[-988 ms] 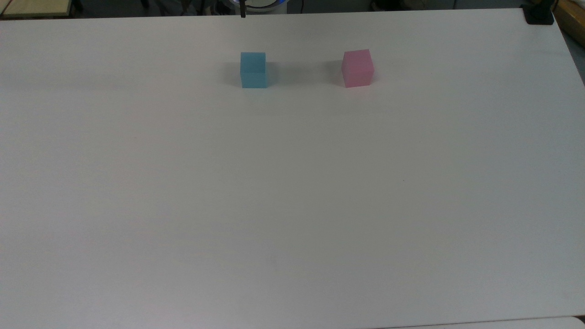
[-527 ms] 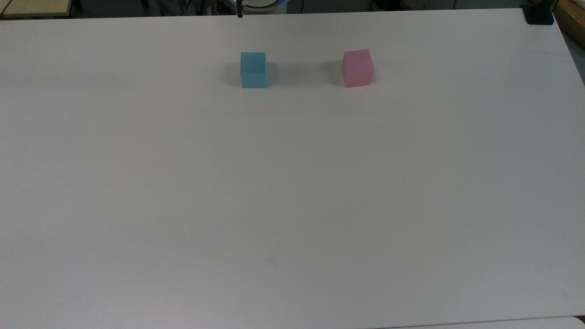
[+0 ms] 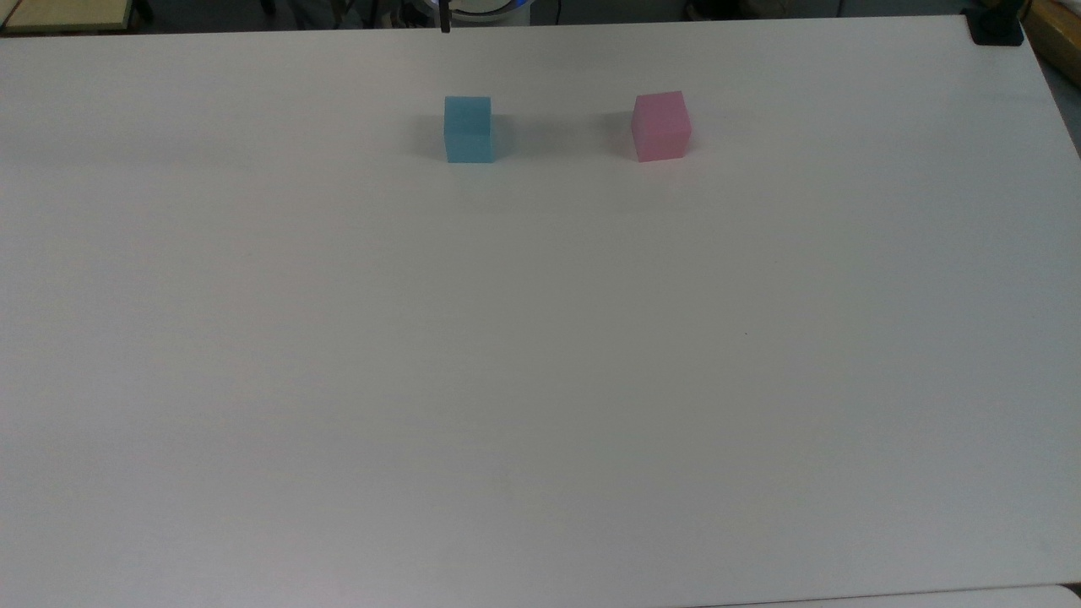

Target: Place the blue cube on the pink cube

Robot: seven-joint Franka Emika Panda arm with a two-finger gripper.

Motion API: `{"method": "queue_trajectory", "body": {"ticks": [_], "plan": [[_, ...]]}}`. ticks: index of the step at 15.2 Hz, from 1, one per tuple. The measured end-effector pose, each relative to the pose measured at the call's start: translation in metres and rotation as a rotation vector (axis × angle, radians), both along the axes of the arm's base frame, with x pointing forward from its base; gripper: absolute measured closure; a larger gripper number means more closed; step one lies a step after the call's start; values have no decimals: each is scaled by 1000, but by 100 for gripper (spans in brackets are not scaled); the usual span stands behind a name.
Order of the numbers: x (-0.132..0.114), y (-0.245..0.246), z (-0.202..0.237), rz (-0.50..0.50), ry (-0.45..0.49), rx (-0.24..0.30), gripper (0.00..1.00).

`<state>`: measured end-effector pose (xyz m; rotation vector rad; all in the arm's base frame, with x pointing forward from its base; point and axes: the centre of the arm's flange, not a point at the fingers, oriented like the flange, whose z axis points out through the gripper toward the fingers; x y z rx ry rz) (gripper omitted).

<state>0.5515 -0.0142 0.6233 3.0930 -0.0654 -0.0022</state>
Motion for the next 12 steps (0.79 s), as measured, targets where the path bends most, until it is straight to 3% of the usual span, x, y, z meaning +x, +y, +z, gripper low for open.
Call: {"method": "queue_trajectory", "body": {"ticks": [9,12], "plan": [[0,3,-4,6,9,0,0],[-15,5,-10,10,21,2,0]]}}
